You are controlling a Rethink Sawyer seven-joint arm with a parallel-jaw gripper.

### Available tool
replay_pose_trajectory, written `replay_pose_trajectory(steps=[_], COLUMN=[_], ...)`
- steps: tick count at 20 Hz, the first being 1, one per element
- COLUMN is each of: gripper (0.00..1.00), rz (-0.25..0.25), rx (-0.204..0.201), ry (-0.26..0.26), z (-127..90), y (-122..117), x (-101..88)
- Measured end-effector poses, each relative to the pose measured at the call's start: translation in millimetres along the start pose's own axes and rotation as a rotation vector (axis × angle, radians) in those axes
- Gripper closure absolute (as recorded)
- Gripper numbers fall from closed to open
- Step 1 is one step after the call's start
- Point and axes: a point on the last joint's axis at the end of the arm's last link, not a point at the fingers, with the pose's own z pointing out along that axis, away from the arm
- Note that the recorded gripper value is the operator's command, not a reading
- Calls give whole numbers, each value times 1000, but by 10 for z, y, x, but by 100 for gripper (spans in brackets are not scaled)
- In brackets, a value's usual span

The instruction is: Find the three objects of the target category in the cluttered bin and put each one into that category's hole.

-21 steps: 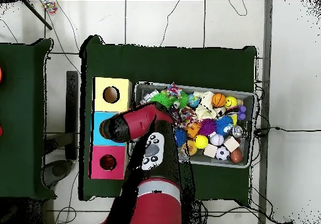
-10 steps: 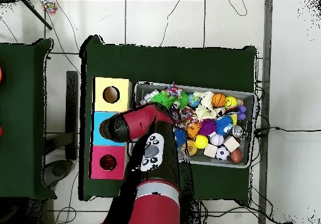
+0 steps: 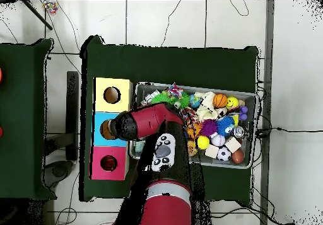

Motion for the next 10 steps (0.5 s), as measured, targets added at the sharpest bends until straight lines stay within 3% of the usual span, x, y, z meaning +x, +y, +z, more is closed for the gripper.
replay_pose_trajectory(steps=[5,10], gripper=[0,0], rz=[32,33], rx=[-9,-12], ry=[10,11], z=[31,32], y=[-95,-90], x=[-49,-52])
